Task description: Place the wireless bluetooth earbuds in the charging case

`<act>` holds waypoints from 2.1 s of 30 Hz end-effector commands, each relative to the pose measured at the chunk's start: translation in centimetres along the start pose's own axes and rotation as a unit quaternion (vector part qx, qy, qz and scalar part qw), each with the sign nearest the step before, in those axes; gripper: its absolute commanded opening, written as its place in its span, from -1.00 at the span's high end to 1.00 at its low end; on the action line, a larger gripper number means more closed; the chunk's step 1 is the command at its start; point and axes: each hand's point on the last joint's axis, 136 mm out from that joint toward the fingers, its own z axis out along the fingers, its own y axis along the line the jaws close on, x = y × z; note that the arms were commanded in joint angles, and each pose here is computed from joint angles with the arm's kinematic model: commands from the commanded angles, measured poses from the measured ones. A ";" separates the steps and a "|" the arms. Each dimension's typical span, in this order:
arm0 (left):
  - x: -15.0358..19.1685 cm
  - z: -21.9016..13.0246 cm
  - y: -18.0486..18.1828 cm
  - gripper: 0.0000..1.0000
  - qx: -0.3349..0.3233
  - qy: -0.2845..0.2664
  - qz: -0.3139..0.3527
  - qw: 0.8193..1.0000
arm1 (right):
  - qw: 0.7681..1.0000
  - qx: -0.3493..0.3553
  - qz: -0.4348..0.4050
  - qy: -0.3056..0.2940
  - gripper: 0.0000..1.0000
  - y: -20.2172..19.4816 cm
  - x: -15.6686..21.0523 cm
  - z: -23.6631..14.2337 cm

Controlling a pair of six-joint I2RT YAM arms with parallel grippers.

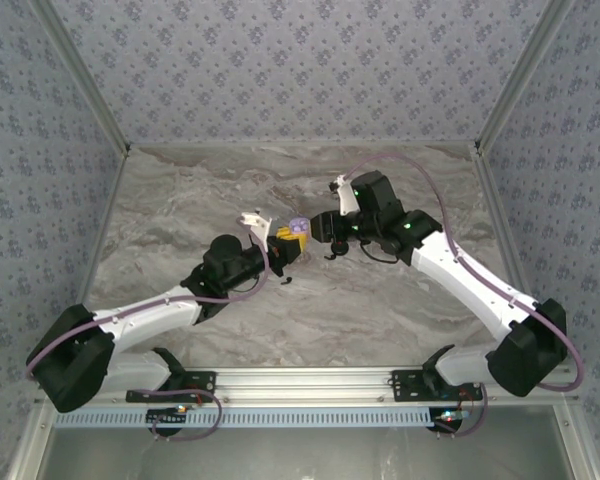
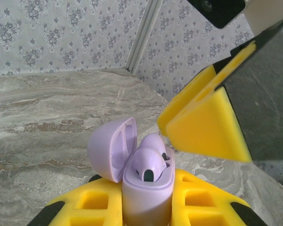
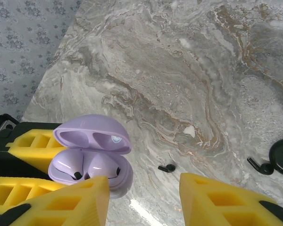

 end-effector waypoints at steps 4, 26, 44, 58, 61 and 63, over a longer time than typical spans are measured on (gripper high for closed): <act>-1.3 -0.9 -1.7 0.79 0.027 -0.009 0.053 0.998 | 1.000 0.009 0.016 -0.017 0.29 -1.3 -0.4 -1.7; -2.0 -1.1 -7.3 0.81 0.188 -0.010 0.072 0.980 | 0.989 -0.141 0.005 0.040 0.74 0.5 1.0 -0.3; -1.3 0.1 -4.4 0.79 0.117 0.000 0.036 0.992 | 0.979 -0.199 -0.021 0.049 0.74 3.3 1.6 -1.2; -0.7 2.0 2.5 0.78 -0.034 0.056 -0.046 0.997 | 0.995 0.086 0.047 0.004 0.65 -7.5 1.1 -2.2; -0.3 2.6 4.6 0.77 -0.078 0.078 -0.066 0.992 | 0.993 0.100 0.060 0.004 0.64 -8.6 1.7 -2.6; 0.0 3.0 5.7 0.76 -0.100 0.099 -0.080 0.987 | 0.992 0.107 0.064 0.007 0.64 -9.1 2.2 -2.8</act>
